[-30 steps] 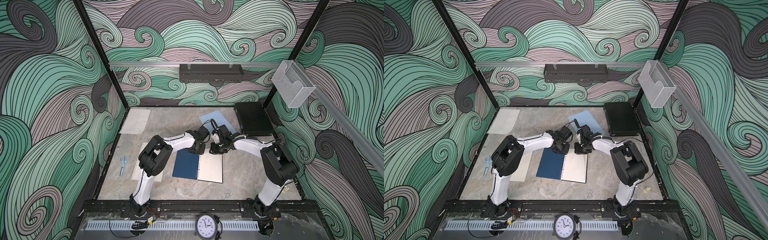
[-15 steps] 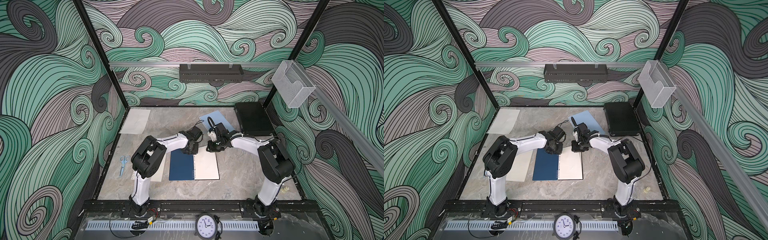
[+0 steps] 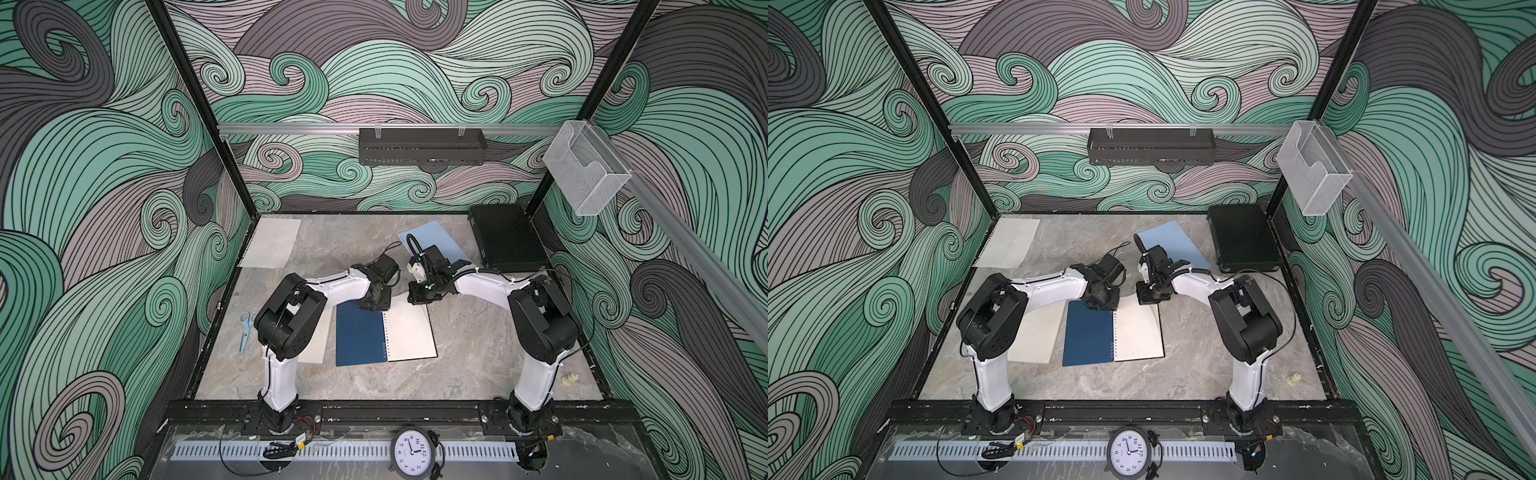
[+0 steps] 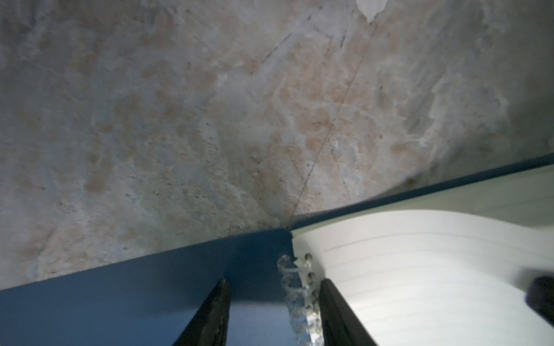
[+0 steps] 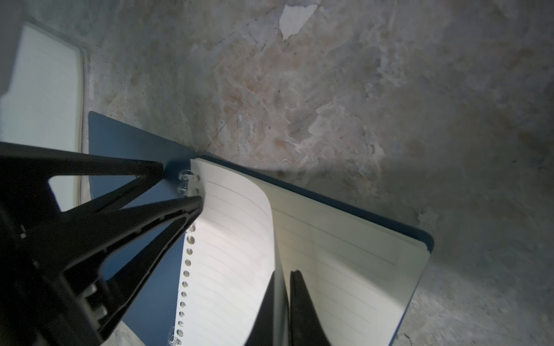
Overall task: Tear off pages from different notebooks
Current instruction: Tear off the paper from the notebook.
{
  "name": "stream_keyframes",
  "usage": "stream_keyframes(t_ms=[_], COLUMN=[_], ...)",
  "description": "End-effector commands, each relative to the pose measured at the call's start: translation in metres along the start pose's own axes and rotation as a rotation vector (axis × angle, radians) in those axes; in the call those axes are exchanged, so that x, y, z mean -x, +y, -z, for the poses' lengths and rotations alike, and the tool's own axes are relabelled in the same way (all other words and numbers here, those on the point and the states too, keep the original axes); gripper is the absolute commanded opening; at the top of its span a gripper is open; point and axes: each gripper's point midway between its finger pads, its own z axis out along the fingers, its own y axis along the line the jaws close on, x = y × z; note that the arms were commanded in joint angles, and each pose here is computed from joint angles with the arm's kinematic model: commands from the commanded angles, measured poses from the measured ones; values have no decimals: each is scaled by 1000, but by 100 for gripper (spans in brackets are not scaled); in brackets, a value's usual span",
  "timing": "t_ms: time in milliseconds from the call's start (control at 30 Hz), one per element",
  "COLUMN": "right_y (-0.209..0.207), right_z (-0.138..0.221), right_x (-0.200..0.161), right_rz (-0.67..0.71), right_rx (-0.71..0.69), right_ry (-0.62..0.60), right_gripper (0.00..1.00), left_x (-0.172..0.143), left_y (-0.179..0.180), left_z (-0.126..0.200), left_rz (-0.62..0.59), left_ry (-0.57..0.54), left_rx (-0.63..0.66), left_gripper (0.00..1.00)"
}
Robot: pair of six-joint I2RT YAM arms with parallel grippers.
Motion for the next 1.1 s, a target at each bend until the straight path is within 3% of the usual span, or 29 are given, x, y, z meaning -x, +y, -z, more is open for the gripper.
stream_keyframes(t_ms=[0, 367, 733, 1067], right_y=[7, 10, 24, 36], right_z=[-2, -2, 1, 9], right_x=[7, 11, 12, 17], right_rz=[59, 176, 313, 365], right_rx=[-11, -78, -129, -144], right_ry=[-3, -6, -40, -107], right_gripper=[7, 0, 0, 0], left_x=[-5, 5, -4, -33], left_y=[5, 11, 37, 60], left_z=[11, 27, 6, -11], left_rz=[-29, 28, 46, 50], left_ry=[27, -26, 49, 181], left_rx=[-12, -105, -14, 113], left_gripper=[50, 51, 47, 46])
